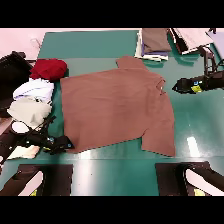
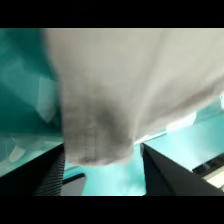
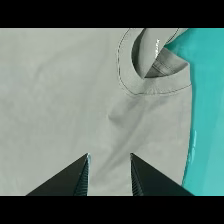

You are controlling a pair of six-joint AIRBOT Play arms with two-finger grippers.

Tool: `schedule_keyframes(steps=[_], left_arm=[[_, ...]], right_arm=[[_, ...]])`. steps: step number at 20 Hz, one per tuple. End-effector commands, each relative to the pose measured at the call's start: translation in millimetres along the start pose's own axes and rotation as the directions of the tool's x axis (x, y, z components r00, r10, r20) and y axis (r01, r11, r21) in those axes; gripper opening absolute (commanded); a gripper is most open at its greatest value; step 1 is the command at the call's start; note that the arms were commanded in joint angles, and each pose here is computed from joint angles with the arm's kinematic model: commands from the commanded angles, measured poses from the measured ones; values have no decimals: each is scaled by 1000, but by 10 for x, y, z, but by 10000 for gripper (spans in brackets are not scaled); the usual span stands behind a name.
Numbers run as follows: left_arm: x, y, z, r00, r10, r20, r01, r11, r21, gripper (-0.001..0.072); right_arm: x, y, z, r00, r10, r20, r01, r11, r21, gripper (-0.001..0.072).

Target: Fold the shirts.

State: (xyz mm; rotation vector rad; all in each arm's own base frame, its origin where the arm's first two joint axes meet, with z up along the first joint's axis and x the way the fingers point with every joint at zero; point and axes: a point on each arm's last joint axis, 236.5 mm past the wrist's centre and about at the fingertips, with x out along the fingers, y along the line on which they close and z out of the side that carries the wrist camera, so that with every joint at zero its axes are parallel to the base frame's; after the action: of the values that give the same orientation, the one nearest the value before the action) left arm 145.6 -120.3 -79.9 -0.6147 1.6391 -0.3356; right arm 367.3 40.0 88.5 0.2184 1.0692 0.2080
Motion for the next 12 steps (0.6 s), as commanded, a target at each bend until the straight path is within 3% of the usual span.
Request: schedule_keyframes(steps=[1, 2, 8, 9, 10, 12], left_arm=[[107, -100, -49, 1000, 5, -10, -5, 998, 68, 261], [73, -131, -29, 1000, 7, -9, -7, 996, 86, 27], [-605, -576, 585, 982, 18, 189, -63, 971, 232, 23], [-725, -663, 681, 973, 12, 229, -70, 966, 248, 23], [-820, -727, 762, 965, 7, 263, -78, 962, 262, 23], [-946, -811, 902, 946, -5, 325, -89, 958, 272, 23]], right_arm=[[-3, -2, 0, 1000, -1, 1, 1, 1000, -1, 290], [-10, -21, -7, 1000, -4, -2, 4, 1000, 3, 291], [-77, -571, -514, 986, -39, -164, 64, 986, 151, 291], [-24, -703, -720, 976, -32, -215, 78, 975, 207, 319], [46, -847, -949, 966, -23, -257, 96, 958, 272, 412], [202, -1060, -1362, 947, 15, -322, 117, 915, 385, 417]])
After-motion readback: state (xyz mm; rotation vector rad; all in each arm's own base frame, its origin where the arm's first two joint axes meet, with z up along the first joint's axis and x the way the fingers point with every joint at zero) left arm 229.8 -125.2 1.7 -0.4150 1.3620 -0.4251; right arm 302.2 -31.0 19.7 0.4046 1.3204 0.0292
